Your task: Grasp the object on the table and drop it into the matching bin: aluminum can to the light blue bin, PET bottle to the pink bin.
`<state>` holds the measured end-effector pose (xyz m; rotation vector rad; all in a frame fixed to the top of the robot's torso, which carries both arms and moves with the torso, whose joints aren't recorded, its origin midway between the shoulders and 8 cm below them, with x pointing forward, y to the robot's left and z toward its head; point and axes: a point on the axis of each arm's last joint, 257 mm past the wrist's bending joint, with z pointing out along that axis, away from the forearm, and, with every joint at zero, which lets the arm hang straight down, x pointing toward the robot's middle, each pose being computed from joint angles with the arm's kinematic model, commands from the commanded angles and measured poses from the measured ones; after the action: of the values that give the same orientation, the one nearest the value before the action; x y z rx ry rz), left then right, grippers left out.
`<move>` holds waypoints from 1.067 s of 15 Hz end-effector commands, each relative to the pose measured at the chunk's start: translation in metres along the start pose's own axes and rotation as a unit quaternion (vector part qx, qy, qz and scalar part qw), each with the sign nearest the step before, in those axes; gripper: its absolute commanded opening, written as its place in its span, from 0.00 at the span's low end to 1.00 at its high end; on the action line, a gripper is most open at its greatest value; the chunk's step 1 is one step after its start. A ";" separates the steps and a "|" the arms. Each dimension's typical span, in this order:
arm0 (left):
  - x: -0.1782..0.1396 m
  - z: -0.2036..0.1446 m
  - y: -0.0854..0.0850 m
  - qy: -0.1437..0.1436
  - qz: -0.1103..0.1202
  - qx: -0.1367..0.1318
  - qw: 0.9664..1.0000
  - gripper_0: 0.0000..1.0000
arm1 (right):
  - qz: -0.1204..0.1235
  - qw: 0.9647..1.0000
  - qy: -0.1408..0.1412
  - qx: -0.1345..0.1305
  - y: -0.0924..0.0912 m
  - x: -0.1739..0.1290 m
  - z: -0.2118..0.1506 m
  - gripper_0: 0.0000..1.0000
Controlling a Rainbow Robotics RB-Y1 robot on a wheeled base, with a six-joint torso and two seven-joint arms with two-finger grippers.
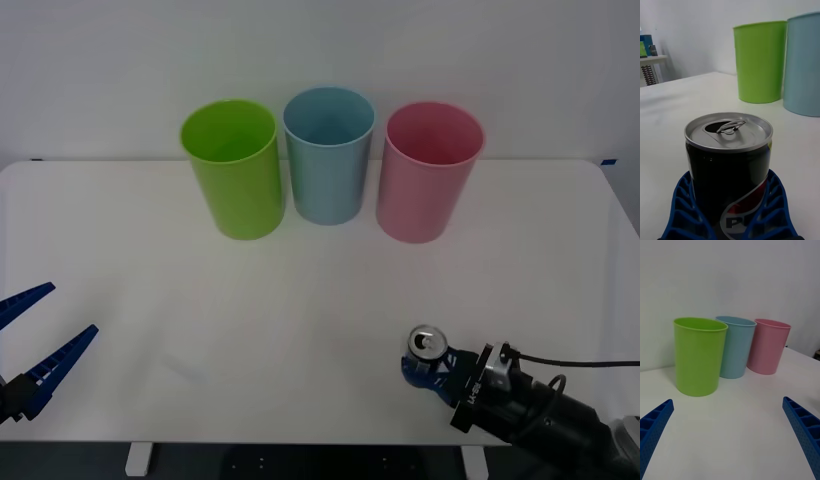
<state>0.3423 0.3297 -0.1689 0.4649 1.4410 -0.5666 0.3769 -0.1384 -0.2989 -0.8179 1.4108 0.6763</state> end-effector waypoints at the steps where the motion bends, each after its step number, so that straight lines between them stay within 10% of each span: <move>1: 0.000 0.000 0.000 0.000 0.000 0.000 1.000 1.00 | 0.017 1.000 -0.017 0.005 -0.009 -0.025 -0.001 0.00; 16: 0.000 0.000 0.000 0.000 0.000 0.000 1.000 1.00 | 0.032 0.993 -0.106 0.040 -0.059 -0.191 0.026 0.00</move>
<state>0.3422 0.3297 -0.1689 0.4649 1.4410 -0.5666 0.4231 -0.1381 -0.1135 -0.6278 1.2750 0.7310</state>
